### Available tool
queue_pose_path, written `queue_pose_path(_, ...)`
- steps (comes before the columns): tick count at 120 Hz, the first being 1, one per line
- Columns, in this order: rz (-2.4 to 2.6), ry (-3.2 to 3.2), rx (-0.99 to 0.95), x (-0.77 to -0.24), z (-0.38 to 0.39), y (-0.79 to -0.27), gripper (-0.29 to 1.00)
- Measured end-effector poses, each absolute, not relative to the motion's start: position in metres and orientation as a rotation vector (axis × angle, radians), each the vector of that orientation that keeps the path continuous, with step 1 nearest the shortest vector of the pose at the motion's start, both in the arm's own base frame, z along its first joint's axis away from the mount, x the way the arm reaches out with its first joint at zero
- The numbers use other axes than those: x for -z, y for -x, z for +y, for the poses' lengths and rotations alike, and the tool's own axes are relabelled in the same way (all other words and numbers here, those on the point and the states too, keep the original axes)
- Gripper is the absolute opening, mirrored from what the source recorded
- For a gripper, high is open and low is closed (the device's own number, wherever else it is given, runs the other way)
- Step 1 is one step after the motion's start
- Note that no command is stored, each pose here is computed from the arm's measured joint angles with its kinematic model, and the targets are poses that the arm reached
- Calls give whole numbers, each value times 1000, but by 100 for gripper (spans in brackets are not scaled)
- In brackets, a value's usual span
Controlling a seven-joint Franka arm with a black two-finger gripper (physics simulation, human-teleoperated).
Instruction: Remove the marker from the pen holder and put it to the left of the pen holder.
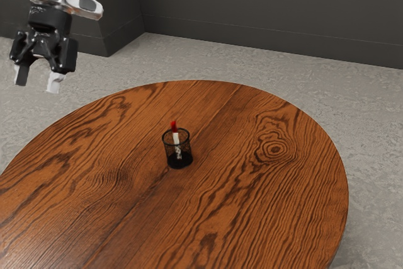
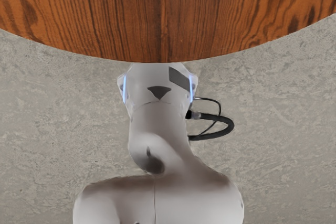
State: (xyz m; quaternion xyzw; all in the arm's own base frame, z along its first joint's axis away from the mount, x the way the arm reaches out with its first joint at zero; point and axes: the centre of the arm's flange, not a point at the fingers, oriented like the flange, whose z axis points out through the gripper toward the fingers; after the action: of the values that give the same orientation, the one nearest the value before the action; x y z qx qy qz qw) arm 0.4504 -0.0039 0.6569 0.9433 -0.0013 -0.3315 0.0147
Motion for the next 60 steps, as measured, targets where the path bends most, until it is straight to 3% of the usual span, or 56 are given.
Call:
queue_pose_path(19, 16, -3004, 673, -621, -8, -506, 70)
queue_pose_path(60, 282, -2815, 561, -433, 26, -692, 70)
